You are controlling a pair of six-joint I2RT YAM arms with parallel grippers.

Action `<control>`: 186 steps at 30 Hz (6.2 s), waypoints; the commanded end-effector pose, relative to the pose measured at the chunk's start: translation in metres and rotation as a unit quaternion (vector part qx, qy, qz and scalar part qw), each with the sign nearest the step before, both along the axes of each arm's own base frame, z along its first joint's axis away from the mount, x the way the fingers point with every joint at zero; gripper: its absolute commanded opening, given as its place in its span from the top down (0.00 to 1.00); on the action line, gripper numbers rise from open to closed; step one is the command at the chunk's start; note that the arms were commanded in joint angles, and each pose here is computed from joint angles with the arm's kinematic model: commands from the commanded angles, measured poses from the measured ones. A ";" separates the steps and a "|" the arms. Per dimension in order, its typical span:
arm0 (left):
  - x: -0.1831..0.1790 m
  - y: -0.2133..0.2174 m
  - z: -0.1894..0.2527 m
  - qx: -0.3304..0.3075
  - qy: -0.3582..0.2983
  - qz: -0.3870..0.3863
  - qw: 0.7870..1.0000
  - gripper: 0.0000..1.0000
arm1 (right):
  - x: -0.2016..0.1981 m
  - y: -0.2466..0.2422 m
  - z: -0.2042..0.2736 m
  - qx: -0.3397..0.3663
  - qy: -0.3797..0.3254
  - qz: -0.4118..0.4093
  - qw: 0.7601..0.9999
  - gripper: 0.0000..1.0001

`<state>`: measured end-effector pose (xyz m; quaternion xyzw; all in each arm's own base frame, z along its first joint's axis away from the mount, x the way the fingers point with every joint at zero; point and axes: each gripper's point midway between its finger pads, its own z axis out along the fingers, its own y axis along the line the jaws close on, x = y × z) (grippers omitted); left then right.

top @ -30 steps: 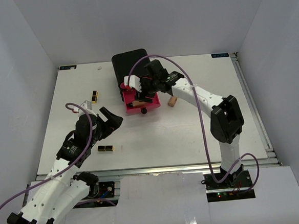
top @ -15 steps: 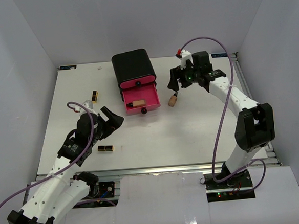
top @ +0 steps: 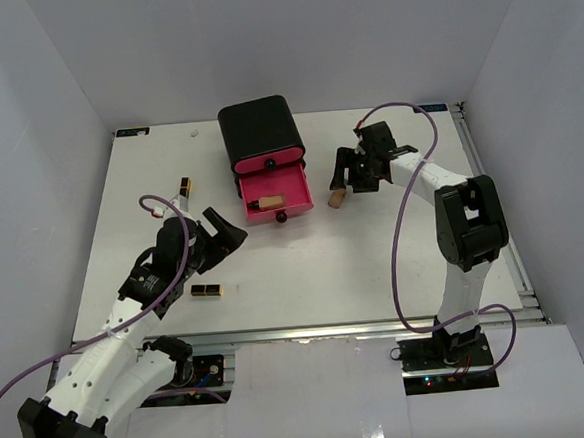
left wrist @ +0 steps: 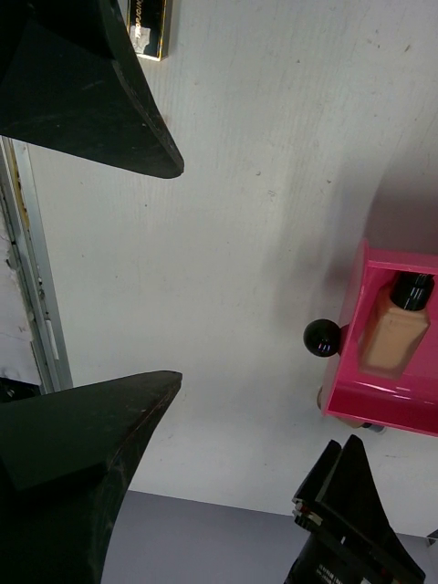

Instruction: Organize the makeup

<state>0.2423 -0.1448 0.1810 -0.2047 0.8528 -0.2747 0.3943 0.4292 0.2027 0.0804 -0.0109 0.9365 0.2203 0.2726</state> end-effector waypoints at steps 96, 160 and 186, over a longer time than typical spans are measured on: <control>-0.008 0.006 0.008 -0.024 -0.035 0.008 0.999 0.02 | 0.005 0.160 0.093 -0.254 -0.415 0.596 0.638 0.82; 0.254 -0.022 0.023 0.061 0.037 -0.117 0.991 0.14 | -0.100 0.170 -0.008 -0.282 -0.399 0.620 0.614 0.82; 0.210 -0.036 -0.026 0.021 0.099 -0.180 0.978 0.17 | 0.037 0.217 0.060 -0.374 -0.517 0.466 0.614 0.76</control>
